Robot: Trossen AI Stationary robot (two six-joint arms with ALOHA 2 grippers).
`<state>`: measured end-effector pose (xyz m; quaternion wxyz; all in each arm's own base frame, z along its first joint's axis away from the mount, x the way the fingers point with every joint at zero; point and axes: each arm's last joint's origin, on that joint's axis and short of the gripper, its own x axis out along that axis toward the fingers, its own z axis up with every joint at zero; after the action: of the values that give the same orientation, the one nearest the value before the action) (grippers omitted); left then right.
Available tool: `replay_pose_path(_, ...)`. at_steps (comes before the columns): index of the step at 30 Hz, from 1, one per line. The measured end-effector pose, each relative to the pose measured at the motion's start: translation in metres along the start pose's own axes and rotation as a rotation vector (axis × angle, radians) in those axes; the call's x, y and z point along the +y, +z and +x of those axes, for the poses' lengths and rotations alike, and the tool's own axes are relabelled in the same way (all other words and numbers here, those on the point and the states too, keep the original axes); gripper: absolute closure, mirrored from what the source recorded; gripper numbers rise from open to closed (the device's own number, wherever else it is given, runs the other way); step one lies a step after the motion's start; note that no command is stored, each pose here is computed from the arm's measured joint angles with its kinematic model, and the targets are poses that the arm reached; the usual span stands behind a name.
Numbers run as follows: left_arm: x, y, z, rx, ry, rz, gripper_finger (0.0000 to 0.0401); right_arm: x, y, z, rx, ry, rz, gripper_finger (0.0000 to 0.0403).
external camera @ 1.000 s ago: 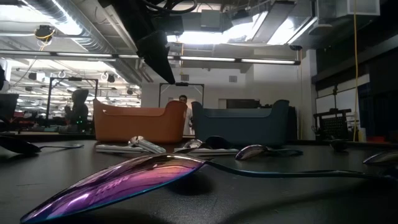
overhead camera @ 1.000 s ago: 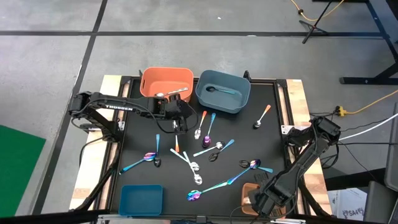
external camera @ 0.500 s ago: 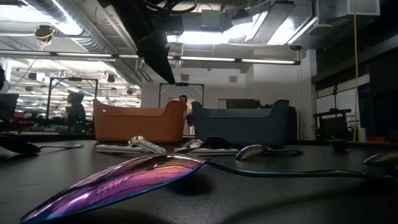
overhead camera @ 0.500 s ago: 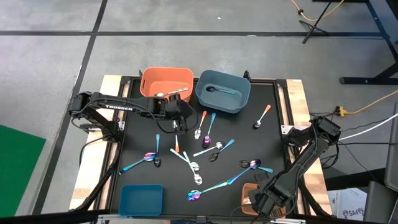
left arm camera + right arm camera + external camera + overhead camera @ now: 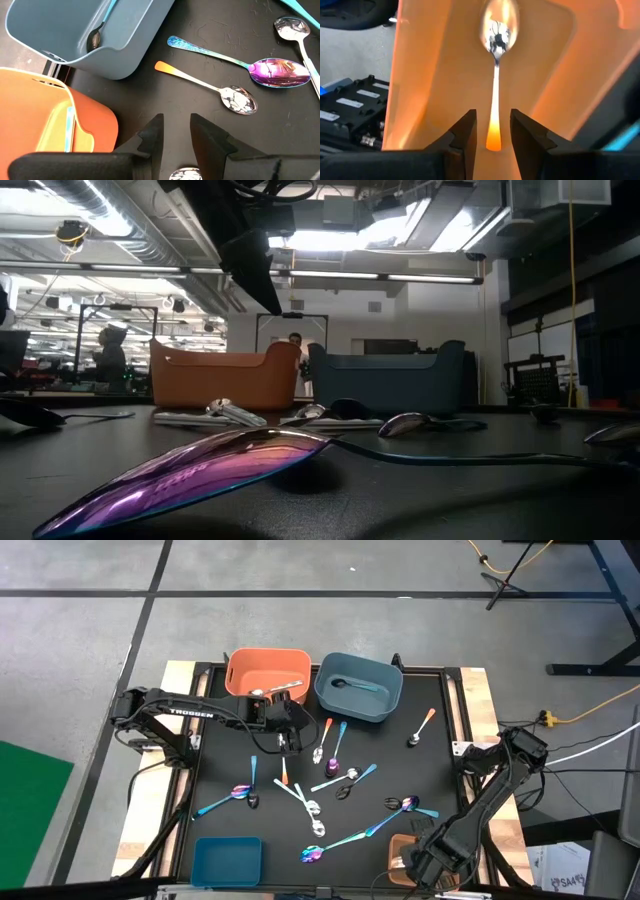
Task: Sort silverware by color (type)
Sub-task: Put the blue spoon into the top blue bin
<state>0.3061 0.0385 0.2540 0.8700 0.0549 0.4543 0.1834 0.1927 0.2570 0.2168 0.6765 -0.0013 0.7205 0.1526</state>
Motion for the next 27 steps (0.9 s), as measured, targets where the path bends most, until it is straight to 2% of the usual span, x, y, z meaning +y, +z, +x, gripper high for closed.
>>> replay_pose_path(6,0.000,0.000,0.000,0.000,0.000,0.000,0.0311,0.004,-0.001,-0.021,0.035,-0.031,0.009,0.0297)
replay_pose_path(16,0.000,0.000,0.000,0.000,0.000,0.000,0.0311,0.007,0.003,-0.053,-0.009,-0.074,-0.029,0.0297)
replay_pose_path(21,0.000,0.000,0.000,0.000,0.000,0.000,0.0311,-0.006,0.012,-0.064,-0.002,-0.083,-0.062,0.0297)
replay_pose_path(27,0.000,0.000,0.000,0.000,0.000,0.000,0.0311,-0.036,0.031,-0.073,-0.023,-0.140,-0.159,0.0297)
